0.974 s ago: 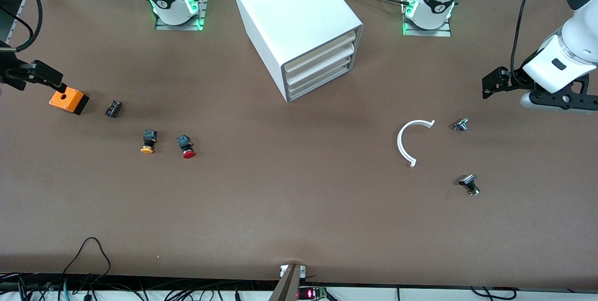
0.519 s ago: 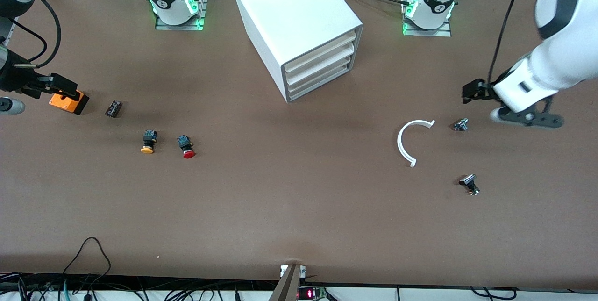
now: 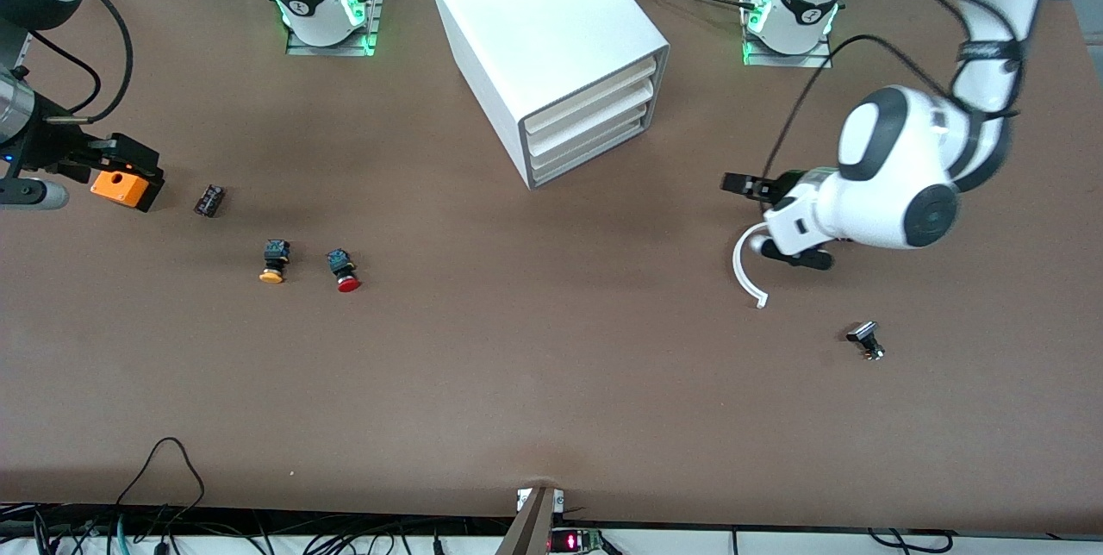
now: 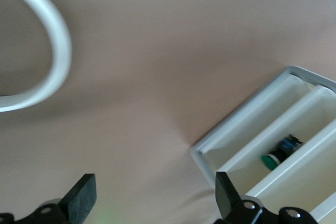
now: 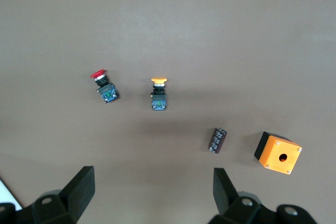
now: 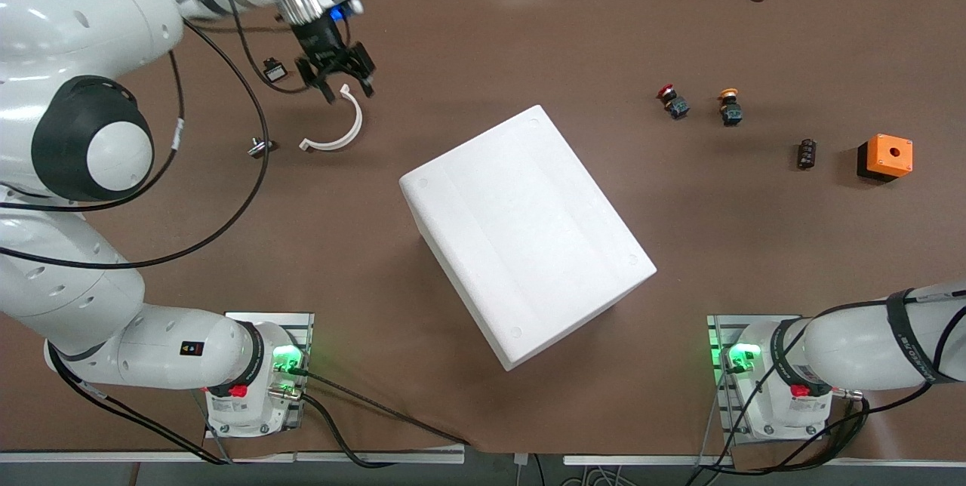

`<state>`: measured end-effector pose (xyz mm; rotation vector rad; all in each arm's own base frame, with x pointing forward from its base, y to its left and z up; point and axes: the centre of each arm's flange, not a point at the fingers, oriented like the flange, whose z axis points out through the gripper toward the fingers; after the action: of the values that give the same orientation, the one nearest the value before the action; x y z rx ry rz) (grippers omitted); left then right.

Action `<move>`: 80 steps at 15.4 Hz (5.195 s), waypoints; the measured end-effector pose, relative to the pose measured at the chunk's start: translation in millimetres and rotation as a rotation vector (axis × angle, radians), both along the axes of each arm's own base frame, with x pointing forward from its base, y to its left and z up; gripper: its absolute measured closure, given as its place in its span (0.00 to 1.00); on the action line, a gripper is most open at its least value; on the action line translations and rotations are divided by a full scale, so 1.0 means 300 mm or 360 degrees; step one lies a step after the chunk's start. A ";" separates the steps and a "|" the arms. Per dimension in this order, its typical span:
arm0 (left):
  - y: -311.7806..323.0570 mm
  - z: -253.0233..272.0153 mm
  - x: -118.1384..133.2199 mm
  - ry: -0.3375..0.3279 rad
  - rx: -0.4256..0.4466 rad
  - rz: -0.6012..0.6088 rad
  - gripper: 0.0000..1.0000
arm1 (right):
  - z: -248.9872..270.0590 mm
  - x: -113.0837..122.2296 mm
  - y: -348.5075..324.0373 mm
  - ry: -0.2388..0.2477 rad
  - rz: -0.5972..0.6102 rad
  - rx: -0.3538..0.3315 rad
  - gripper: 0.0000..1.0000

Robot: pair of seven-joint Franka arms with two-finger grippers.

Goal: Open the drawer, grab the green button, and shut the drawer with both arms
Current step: 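Reach the left gripper to the bottom drawer handle while the right gripper advances, then pull the bottom drawer open with the left gripper, then move the right gripper over the drawer while the left gripper withdraws, then lower the right gripper and grasp the green push button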

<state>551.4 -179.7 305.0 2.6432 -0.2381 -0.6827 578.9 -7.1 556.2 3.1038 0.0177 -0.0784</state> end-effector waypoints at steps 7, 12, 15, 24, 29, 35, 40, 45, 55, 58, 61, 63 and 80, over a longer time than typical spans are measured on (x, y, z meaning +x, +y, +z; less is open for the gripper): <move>-0.296 -0.261 -0.309 0.0102 -0.0371 0.0045 0.00 | -0.047 0.017 0.058 0.0041 0.0059 -0.0039 0.00; -0.357 -0.342 -0.444 0.0104 -0.0386 -0.0012 0.03 | -0.164 0.079 0.143 0.0075 0.0115 -0.0048 0.00; -0.365 -0.361 -0.469 0.0132 -0.0386 -0.0016 0.08 | -0.220 0.098 0.154 0.0111 0.0107 -0.0018 0.00; -0.434 -0.402 -0.520 0.0076 -0.0412 -0.0008 0.53 | -0.308 0.117 0.183 0.0180 0.0110 0.0005 0.00; -0.337 -0.383 -0.402 -0.0088 -0.0392 0.0014 0.63 | -0.304 0.117 0.224 0.0174 0.0077 0.0169 0.00; -0.150 -0.315 -0.182 -0.0370 -0.0329 0.0070 0.68 | -0.294 0.159 0.435 -0.0055 0.0218 0.0201 0.00; -0.150 -0.302 -0.157 -0.0438 -0.0304 0.0092 0.55 | -0.322 0.173 0.756 -0.0251 0.0409 0.0263 0.00; -0.112 -0.270 -0.104 -0.0547 -0.0279 0.0155 0.12 | -0.302 0.141 1.111 -0.0335 0.0741 0.0312 0.00; 0.362 0.264 0.144 -0.0989 -0.0199 0.0393 0.00 | -0.493 -0.158 1.819 -0.0312 0.1744 0.0280 0.00; 0.540 0.488 0.154 -0.0950 -0.0082 0.0212 0.00 | -0.535 -0.240 1.895 -0.0268 0.2003 0.0259 0.00; 0.638 0.679 0.147 -0.0928 0.0100 0.0034 0.00 | -0.586 -0.282 1.921 -0.0184 0.2185 0.0234 0.00; 0.677 0.757 0.135 -0.0898 0.0236 -0.0060 0.00 | -0.643 -0.283 1.922 -0.0137 0.2290 0.0205 0.00; 0.682 0.809 0.102 -0.0718 0.0696 0.0088 0.00 | -0.900 -0.446 2.088 -0.0088 0.2568 0.0028 0.00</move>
<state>581.9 24.8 547.6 3.1884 -0.1503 -0.1123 445.0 619.2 286.1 2.1293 2.2453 0.0640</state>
